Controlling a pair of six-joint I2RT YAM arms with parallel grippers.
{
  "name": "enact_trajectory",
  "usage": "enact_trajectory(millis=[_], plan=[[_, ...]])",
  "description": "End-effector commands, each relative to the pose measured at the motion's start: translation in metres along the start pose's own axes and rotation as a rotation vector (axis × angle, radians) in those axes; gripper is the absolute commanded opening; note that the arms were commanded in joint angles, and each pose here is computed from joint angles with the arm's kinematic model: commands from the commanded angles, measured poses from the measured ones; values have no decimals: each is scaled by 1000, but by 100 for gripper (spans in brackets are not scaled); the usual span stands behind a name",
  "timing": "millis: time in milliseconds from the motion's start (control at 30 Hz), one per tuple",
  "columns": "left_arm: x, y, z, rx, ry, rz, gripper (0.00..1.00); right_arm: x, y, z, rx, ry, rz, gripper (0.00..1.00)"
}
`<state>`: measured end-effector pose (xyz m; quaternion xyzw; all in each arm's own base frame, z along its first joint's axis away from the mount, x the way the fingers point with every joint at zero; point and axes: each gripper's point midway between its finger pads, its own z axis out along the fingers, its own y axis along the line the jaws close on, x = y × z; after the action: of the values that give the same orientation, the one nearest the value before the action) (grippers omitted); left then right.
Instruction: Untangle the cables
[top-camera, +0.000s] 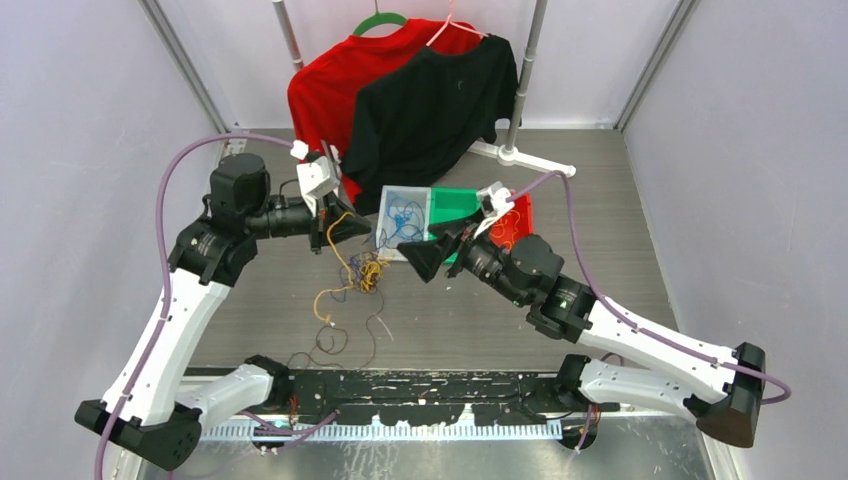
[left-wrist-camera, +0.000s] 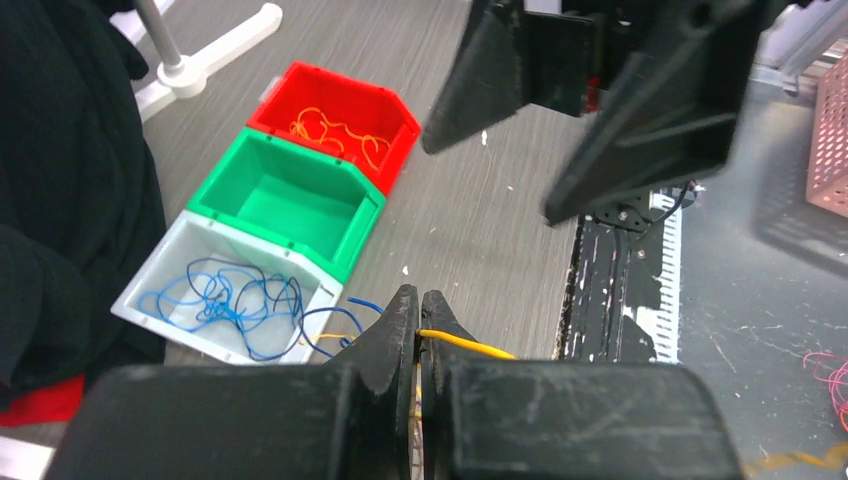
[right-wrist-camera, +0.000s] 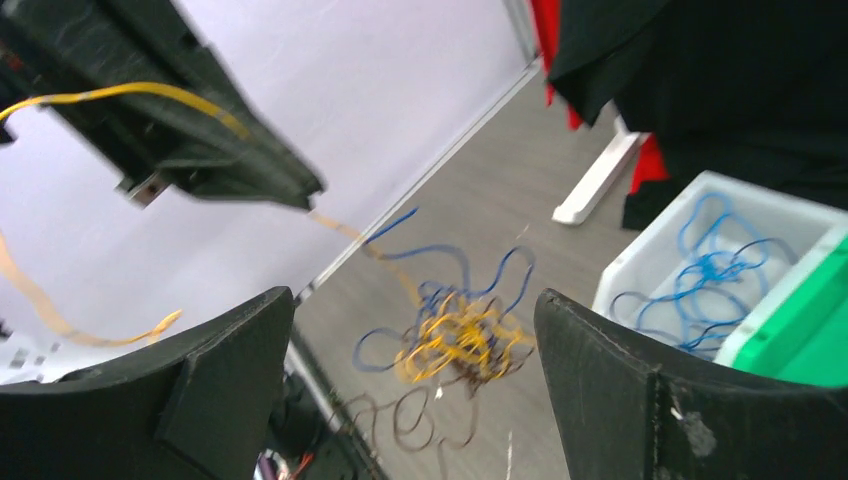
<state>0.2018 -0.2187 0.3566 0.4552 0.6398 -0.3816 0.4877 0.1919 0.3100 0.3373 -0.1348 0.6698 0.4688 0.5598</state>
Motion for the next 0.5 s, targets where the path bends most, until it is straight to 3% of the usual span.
enact_trajectory(millis=[0,200,467], plan=[[-22,-17,-6,66,-43,14,0,-44,-12,5,57,-160,-30,95],[-22,-23,-8,96,-34,3,0,-28,20,27,-114,-47,-116,94],[-29,-26,-9,115,-36,-1,0,-26,57,42,-326,-46,-166,91]])
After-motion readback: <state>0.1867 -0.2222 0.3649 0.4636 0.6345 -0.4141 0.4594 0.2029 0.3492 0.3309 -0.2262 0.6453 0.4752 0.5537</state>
